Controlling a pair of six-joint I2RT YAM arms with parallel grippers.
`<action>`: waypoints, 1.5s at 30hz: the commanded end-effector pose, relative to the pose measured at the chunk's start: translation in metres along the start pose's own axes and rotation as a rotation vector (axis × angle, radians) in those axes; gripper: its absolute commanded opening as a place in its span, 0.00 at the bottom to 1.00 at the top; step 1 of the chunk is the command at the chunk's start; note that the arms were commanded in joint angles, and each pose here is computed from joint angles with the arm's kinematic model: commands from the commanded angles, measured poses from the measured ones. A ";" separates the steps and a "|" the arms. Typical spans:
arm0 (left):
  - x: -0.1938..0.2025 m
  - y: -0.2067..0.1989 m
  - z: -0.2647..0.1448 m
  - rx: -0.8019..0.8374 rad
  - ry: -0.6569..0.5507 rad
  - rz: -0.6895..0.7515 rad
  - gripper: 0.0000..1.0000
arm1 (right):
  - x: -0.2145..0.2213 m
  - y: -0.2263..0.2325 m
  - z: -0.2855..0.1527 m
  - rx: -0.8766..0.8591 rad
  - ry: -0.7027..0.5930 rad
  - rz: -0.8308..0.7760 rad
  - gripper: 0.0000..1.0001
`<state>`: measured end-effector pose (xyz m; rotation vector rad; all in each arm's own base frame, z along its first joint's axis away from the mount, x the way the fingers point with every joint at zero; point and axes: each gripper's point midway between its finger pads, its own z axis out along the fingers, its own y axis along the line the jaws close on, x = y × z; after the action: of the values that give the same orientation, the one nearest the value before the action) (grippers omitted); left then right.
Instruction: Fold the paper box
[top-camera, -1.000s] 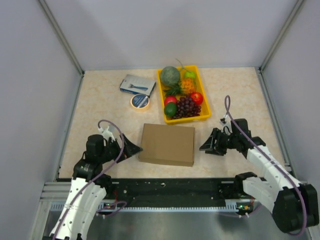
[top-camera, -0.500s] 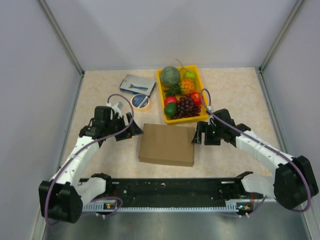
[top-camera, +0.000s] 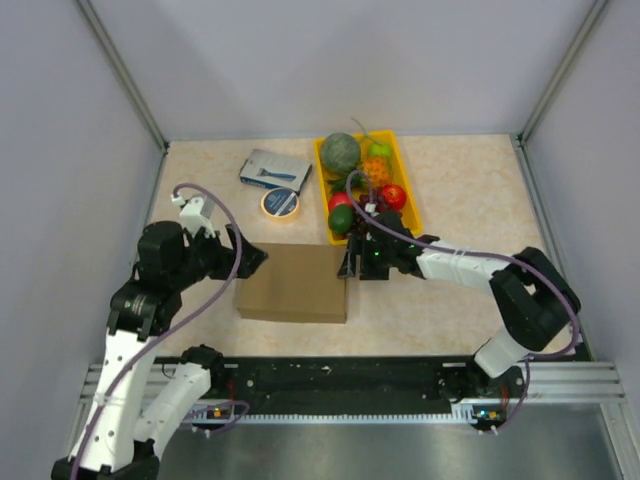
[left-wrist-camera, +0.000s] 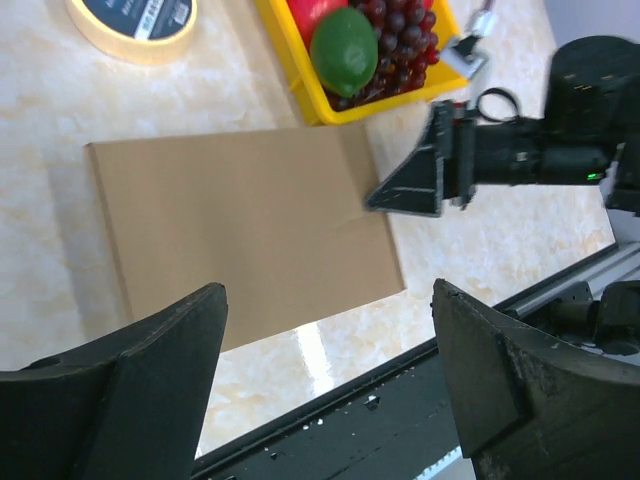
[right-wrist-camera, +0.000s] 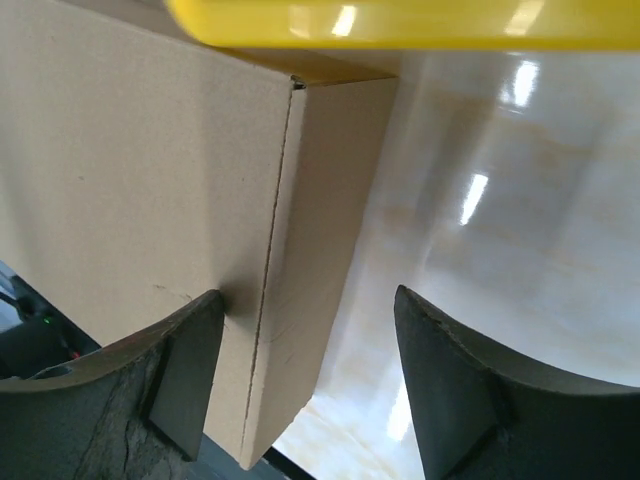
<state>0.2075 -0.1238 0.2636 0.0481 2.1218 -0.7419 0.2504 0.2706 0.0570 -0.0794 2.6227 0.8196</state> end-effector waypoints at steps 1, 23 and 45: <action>-0.004 -0.001 -0.032 -0.055 -0.045 0.056 0.88 | -0.004 0.055 0.036 0.015 -0.062 0.064 0.67; -0.022 -0.045 -0.079 0.092 -0.180 0.078 0.89 | -0.025 0.250 0.161 -0.223 -0.081 0.219 0.56; -0.034 -0.047 -0.083 0.077 -0.213 0.075 0.91 | -0.060 0.238 0.072 -0.266 -0.211 0.005 0.73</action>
<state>0.1504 -0.1135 0.3295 0.0874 1.9429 -0.7639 0.2497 0.5756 0.0719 -0.0018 2.5057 1.1917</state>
